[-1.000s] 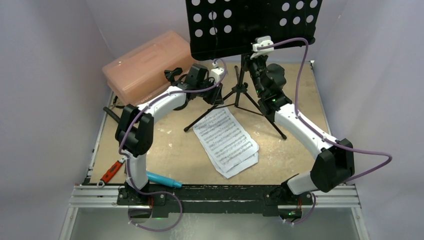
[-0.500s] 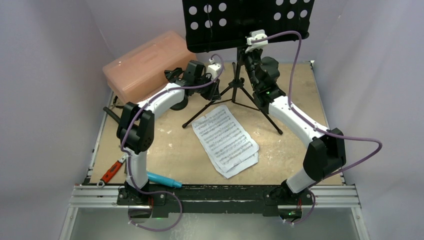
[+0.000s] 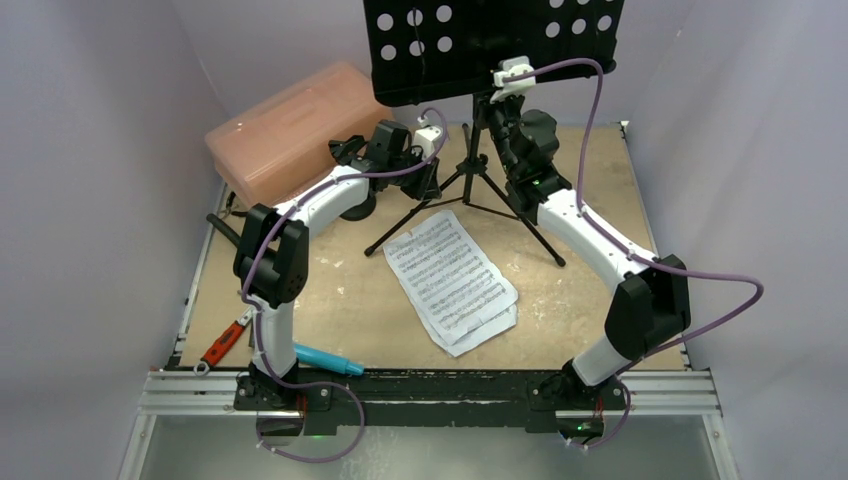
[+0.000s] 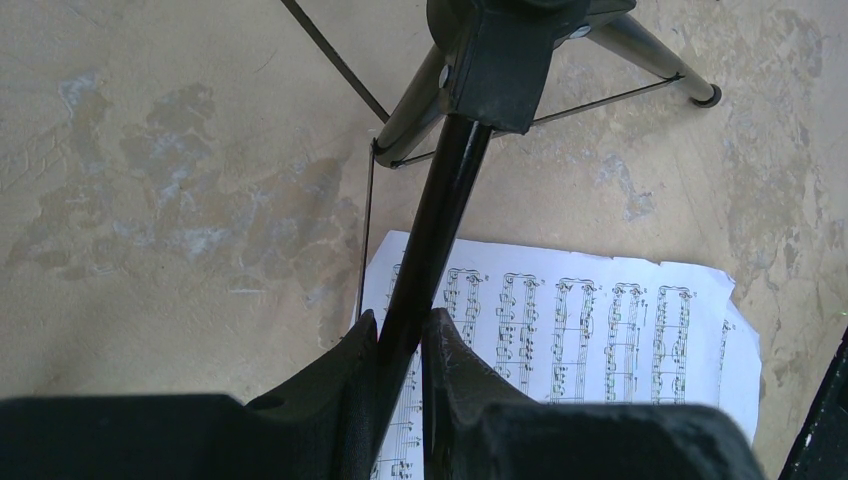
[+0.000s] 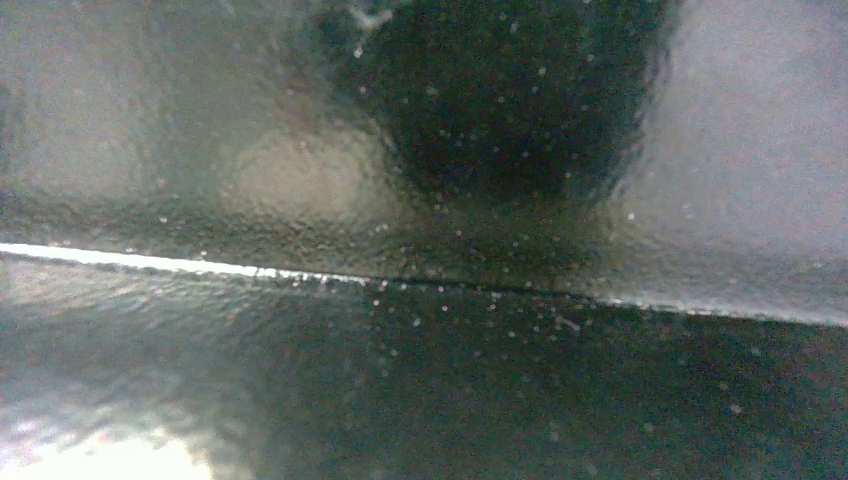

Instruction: Set up the instrument practice props

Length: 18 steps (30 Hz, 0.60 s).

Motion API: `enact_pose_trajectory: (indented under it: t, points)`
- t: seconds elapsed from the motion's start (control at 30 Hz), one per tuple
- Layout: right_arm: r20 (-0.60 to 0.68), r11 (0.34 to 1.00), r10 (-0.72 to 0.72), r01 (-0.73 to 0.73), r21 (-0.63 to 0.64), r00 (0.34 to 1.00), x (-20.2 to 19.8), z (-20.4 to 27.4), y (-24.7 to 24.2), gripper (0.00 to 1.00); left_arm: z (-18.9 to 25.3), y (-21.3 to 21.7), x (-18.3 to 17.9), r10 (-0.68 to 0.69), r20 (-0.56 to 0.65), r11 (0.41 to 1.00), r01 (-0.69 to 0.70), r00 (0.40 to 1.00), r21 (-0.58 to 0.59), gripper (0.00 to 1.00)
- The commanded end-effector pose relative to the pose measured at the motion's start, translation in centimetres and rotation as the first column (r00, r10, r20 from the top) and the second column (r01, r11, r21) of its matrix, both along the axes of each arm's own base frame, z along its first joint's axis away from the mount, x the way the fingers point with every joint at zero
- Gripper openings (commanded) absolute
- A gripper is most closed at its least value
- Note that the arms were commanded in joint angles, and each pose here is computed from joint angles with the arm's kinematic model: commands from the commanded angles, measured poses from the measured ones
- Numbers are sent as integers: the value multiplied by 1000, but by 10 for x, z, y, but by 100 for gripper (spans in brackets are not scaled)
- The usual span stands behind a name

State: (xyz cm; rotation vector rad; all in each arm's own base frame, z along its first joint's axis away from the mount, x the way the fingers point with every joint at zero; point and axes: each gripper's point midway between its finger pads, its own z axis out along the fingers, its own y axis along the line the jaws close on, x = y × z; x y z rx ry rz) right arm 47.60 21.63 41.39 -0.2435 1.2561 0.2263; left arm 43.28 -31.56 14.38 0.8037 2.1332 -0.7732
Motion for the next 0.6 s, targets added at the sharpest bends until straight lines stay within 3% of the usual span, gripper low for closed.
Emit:
enact_pose_trajectory:
  t: [0.0,0.1,0.33,0.43,0.57]
  points:
    - [6,996,86,-86,-4,996,-23,25,10,21,59,26,57,160,204,986,-148,966,-75,2]
    - [-12,995,96,-96,14,995,-30,26,8,38,70,21,52,133,205,988,-113,970,-107,15]
    - [-75,992,119,-116,46,990,-51,11,1,60,107,21,48,160,255,978,-118,954,-172,49]
    - [-106,988,139,-131,83,985,-64,3,-2,72,130,23,43,173,295,970,-112,940,-214,58]
    - [-155,984,165,-152,93,974,-79,-10,-5,78,166,27,27,199,346,952,-96,917,-292,65]
